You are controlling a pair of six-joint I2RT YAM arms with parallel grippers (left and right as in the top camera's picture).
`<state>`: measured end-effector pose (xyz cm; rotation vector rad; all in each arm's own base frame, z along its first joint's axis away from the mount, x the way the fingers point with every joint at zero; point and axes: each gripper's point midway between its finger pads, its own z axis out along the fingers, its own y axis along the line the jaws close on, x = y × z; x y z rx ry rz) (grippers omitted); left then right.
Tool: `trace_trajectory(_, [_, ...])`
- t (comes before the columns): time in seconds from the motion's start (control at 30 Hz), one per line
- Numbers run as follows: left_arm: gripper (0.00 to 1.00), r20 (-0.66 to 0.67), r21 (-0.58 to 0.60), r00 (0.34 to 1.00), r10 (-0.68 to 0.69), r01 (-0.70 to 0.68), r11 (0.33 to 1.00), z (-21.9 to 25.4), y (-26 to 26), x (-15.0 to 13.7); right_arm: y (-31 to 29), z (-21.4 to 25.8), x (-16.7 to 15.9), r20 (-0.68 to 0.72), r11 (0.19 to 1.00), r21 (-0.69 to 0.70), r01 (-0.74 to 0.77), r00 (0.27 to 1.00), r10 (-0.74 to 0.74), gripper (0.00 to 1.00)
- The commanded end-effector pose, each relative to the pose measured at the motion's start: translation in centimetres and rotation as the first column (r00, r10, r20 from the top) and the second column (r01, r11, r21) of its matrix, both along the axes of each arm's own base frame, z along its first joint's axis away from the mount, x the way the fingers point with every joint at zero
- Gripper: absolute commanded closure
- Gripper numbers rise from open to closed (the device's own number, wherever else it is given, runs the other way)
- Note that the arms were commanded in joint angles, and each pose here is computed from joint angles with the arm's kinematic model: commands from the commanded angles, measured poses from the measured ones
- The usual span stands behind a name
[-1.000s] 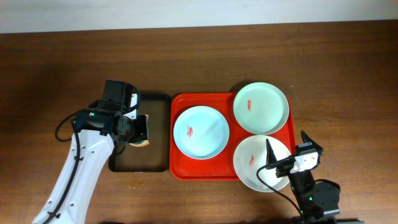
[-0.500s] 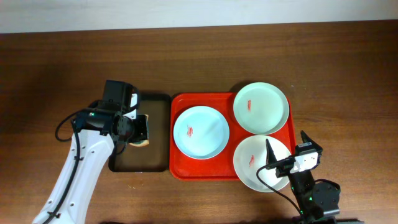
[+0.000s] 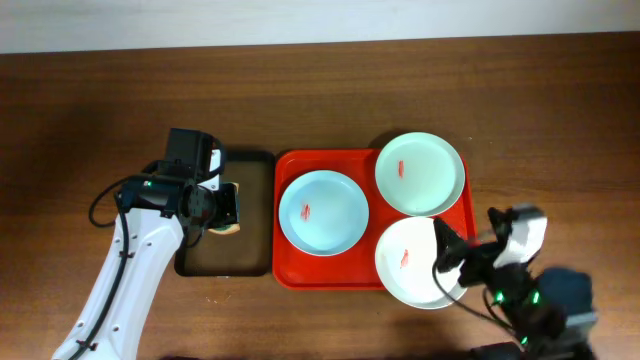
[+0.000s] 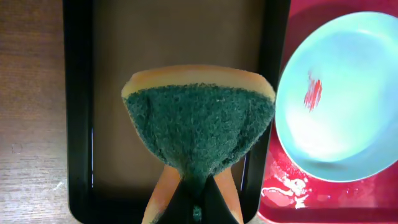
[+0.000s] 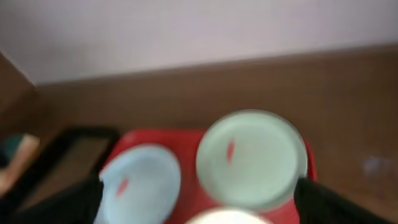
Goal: Clean dirty plates on tray and stack at the side
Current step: 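Grasp the rim of the pale green plate with the right gripper, then scrub the left plate's surface with the sponge in the left gripper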
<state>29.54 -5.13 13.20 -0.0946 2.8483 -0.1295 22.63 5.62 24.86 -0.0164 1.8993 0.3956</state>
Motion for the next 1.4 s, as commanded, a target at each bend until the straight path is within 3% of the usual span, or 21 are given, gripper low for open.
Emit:
trace_trajectory(0.0, [1.0, 0.022, -0.011, 1.0, -0.014, 0.014, 1.0, 0.7, -0.3, 0.3, 1.6, 1.2, 1.7, -0.283, 0.997, 0.031, -0.064, 0.957, 0.07, 0.02])
trace_trajectory(0.1, [1.0, 0.022, -0.011, 1.0, -0.014, 0.014, 1.0, 0.7, -0.3, 0.3, 3.1, 1.2, 3.4, -0.508, 0.991, 0.08, -0.111, 0.851, 0.136, 0.02])
trace_trajectory(0.17, [1.0, 0.031, -0.012, 0.999, -0.014, 0.014, 1.0, 0.7, -0.3, 0.5, 6.0, 1.0, 4.9, -0.598, 0.956, 0.22, -0.192, 0.748, 0.288, 0.02])
trace_trajectory(0.2, [1.0, 0.037, -0.013, 0.999, -0.014, 0.014, 1.0, 0.8, -0.4, 0.7, 6.9, 0.4, 5.4, -0.617, 0.939, 0.272, -0.211, 0.71, 0.339, 0.23])
trace_trajectory(0.23, [1.0, 0.042, -0.014, 0.999, -0.014, 0.014, 1.0, 0.8, -0.4, 0.8, 7.7, -0.7, 6.0, -0.64, 0.923, 0.317, -0.219, 0.668, 0.379, 0.53])
trace_trajectory(0.27, [1.0, 0.044, -0.014, 0.999, -0.013, 0.014, 1.0, 0.8, -0.4, 0.9, 8.0, -1.8, 6.5, -0.667, 0.921, 0.325, -0.213, 0.639, 0.383, 0.59])
trace_trajectory(0.47, [1.0, 0.002, -0.008, 1.0, -0.014, 0.014, 1.0, -1.0, -0.5, 1.6, 10.9, -12.4, 9.0, -0.842, 0.947, 0.221, -0.233, 0.444, 0.306, 0.52])
trace_trajectory(0.7, [1.0, -0.021, -0.006, 1.0, -0.014, 0.014, 1.0, -3.2, -0.8, 3.1, 12.0, -20.2, 11.1, -0.899, 0.97, 0.052, -0.237, 0.412, 0.149, 0.47])
trace_trajectory(0.8, [1.0, -0.036, -0.007, 0.999, -0.015, 0.014, 1.0, -4.0, -0.9, 3.5, 12.1, -21.7, 10.9, -0.911, 0.969, 0.023, -0.247, 0.395, 0.122, 0.57])
trace_trajectory(1.03, [1.0, 0.0, -0.061, 1.0, -0.031, 0.031, 0.998, -1.5, -2.1, 5.6, 11.8, -23.4, 10.2, -0.919, 0.98, 0.028, -0.195, 0.381, 0.102, 0.6])
trace_trajectory(1.17, [1.0, -0.012, -0.061, 0.999, -0.031, 0.03, 0.998, 0.9, -2.2, 6.0, 11.8, -23.9, 10.0, -0.921, 0.985, 0.032, -0.171, 0.379, 0.095, 0.81])
trace_trajectory(1.23, [1.0, -0.048, -0.073, 0.998, -0.036, 0.033, 0.997, 1.7, -2.5, 6.4, 11.8, -23.9, 9.8, -0.923, 0.985, 0.037, -0.171, 0.372, 0.1, 0.96])
trace_trajectory(1.37, [1.0, -0.109, -0.161, 0.99, -0.093, 0.075, 0.984, 0.9, -5.2, 6.2, 11.5, -24.0, 8.8, -0.946, 0.993, 0.034, -0.114, 0.318, 0.068, 0.96])
